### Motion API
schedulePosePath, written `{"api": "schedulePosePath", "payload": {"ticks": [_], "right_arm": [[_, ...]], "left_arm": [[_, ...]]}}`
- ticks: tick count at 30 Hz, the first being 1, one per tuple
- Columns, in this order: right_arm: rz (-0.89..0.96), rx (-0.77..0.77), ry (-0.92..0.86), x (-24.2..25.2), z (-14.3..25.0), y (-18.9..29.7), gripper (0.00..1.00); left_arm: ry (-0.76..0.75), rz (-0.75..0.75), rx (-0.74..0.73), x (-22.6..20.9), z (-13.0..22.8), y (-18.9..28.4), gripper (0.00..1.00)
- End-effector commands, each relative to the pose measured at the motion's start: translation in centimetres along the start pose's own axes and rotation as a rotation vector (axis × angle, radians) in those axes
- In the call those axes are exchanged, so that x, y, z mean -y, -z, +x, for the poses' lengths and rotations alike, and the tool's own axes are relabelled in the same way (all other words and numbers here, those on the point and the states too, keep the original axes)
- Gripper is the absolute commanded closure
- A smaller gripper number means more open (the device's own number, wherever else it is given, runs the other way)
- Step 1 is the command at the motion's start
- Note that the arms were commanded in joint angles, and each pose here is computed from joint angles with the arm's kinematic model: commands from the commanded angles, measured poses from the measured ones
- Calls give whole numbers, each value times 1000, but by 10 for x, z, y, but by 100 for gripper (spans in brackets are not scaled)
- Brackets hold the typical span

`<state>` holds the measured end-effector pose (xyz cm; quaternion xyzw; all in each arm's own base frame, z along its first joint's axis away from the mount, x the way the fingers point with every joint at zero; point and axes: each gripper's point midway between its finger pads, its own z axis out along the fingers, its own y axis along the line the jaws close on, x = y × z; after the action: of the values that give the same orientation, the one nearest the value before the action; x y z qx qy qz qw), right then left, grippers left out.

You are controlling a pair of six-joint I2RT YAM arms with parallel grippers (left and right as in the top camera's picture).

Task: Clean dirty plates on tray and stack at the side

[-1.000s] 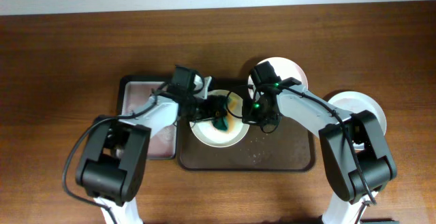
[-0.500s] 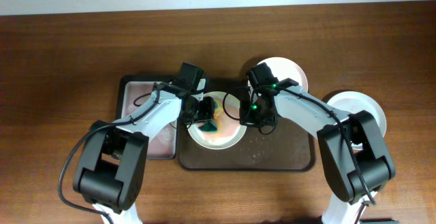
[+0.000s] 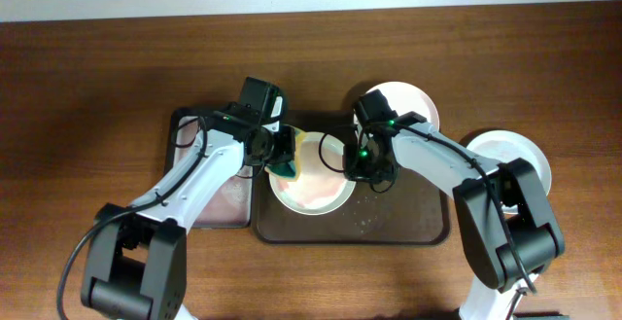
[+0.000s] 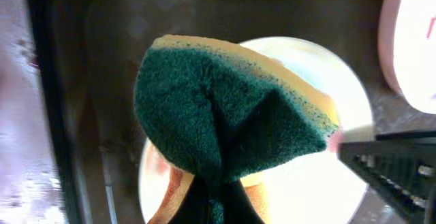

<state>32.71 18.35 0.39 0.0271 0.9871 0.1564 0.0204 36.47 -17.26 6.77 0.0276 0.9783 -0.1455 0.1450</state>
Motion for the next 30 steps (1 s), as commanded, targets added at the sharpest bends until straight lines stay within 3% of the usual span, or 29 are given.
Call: {"api": "schedulePosePath", "payload": {"ticks": [1, 8, 13, 24, 30], "right_arm": [[50, -23, -5, 13, 7, -10, 95], [19, -11, 28, 6, 5, -2, 96], [46, 134, 92, -2, -15, 45, 96], [417, 500, 265, 18, -37, 151, 96], [612, 603, 369, 4, -32, 168, 96]], "left_arm": [[-53, -83, 103, -18, -23, 26, 100], [-4, -124, 119, -69, -31, 49, 100], [-19, -152, 65, -91, -21, 47, 100], [-2, -175, -55, -111, -5, 6, 100], [32, -187, -101, -127, 3, -12, 100]]}}
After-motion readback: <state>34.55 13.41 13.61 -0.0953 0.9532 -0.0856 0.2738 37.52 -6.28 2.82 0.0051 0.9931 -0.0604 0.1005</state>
